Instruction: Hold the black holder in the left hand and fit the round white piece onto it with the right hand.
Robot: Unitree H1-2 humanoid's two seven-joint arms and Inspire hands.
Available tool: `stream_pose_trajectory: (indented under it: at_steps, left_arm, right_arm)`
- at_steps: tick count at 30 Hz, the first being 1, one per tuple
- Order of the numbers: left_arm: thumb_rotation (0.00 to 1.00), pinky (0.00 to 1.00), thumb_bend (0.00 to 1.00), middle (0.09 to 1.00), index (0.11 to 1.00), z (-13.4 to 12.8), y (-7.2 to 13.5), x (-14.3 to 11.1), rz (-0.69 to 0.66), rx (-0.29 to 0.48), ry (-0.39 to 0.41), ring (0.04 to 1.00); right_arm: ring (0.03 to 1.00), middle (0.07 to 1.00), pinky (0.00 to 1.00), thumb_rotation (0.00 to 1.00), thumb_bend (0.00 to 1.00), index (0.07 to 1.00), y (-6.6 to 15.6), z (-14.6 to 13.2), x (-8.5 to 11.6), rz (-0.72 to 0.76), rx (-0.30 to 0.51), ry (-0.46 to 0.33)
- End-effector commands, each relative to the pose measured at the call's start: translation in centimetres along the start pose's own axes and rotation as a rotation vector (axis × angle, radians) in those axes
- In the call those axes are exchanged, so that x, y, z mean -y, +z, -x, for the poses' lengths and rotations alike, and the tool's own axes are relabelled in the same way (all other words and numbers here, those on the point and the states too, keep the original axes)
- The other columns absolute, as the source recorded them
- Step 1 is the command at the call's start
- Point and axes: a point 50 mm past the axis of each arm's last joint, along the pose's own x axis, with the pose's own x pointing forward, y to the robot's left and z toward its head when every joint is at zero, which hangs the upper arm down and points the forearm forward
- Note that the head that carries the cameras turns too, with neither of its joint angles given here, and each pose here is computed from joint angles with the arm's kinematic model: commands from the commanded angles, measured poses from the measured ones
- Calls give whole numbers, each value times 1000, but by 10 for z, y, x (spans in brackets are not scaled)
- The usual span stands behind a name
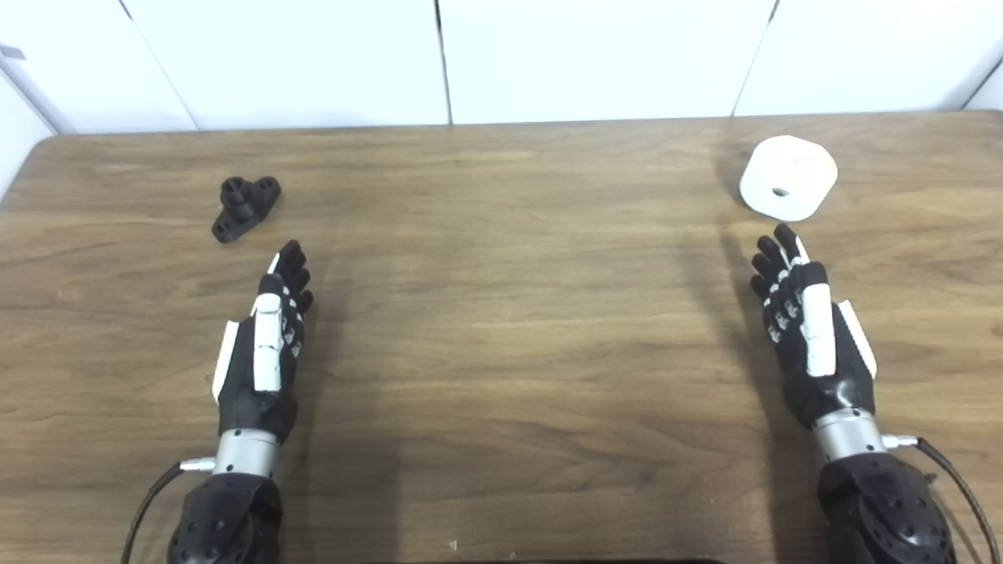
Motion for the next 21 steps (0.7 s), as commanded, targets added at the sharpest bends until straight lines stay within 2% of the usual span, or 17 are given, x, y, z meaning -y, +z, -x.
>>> stream_pose_trajectory:
  at_steps: [1, 14, 21]
  left_arm:
    - [1000, 1000, 525, 987, 970, 4, 6, -2, -15, 47, -6, 993]
    - [1000, 1000, 540, 986, 969, 4, 7, -3, -18, 42, -6, 987]
    - [1000, 999, 553, 985, 969, 6, 3, 4, -8, 38, -4, 982]
  right_arm:
    - [989, 975, 1000, 1000, 535, 1000, 3, 2, 6, 16, 26, 4]
    - [986, 973, 1000, 1000, 530, 1000, 4, 3, 5, 25, 26, 8]
    - [988, 976, 1000, 1000, 554, 1000, 0, 5, 13, 22, 16, 14]
